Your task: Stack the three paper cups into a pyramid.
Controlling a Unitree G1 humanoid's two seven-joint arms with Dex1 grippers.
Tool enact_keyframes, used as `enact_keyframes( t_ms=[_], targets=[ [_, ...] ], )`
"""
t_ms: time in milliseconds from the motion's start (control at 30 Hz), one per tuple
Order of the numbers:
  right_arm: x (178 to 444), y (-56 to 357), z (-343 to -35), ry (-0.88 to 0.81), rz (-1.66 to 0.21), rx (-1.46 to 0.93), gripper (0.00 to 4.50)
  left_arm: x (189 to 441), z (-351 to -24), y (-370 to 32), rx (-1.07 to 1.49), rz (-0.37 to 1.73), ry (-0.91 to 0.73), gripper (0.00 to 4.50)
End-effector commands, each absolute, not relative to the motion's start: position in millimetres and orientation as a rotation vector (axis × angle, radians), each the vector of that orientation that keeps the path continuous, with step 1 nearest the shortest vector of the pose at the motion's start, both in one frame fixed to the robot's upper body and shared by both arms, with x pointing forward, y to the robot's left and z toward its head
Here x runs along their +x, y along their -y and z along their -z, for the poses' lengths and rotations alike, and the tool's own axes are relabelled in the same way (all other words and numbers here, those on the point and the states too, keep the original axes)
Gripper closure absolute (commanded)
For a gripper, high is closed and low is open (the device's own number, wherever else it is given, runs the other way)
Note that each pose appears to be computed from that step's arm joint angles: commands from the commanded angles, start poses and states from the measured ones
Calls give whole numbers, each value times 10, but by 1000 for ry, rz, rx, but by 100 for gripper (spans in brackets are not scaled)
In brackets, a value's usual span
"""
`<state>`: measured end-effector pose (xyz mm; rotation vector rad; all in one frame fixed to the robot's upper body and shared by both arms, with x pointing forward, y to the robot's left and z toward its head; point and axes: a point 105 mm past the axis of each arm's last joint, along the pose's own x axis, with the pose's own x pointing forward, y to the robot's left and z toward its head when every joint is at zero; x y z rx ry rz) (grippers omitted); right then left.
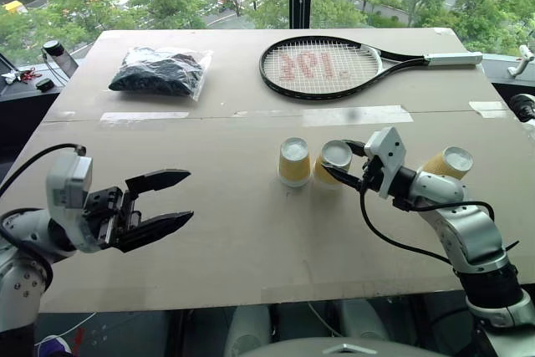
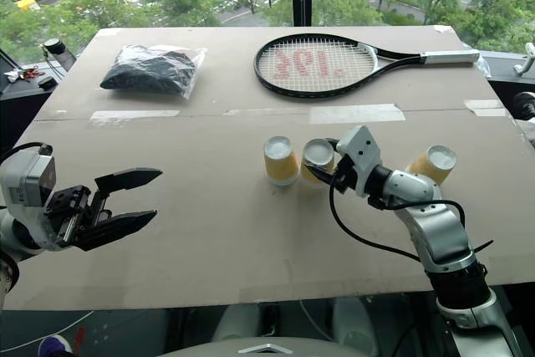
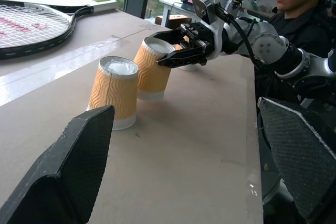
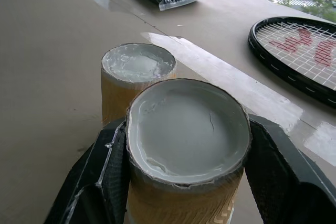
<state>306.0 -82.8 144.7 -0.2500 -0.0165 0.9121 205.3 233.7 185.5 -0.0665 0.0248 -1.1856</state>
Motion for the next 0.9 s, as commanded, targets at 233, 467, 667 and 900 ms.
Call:
enact_keyframes(
  t_ms=[233,467,667,900],
  targets=[
    [3090,755,-1370,35,-917,-284,221,2016,-1933,-2289,-46,1191,10,0],
    [3161,682,-1438,50,-916,-262,221,2012,-1928,-2275,-51,1194,8,0],
    [3199,716,-1361,-16,-918,-236,120,2001,-1906,-2241,-40,1216,-1,0],
    [3166,906,-1519,16,-876,-264,1,2002,-1892,-2161,-23,1271,-7,0]
  ],
)
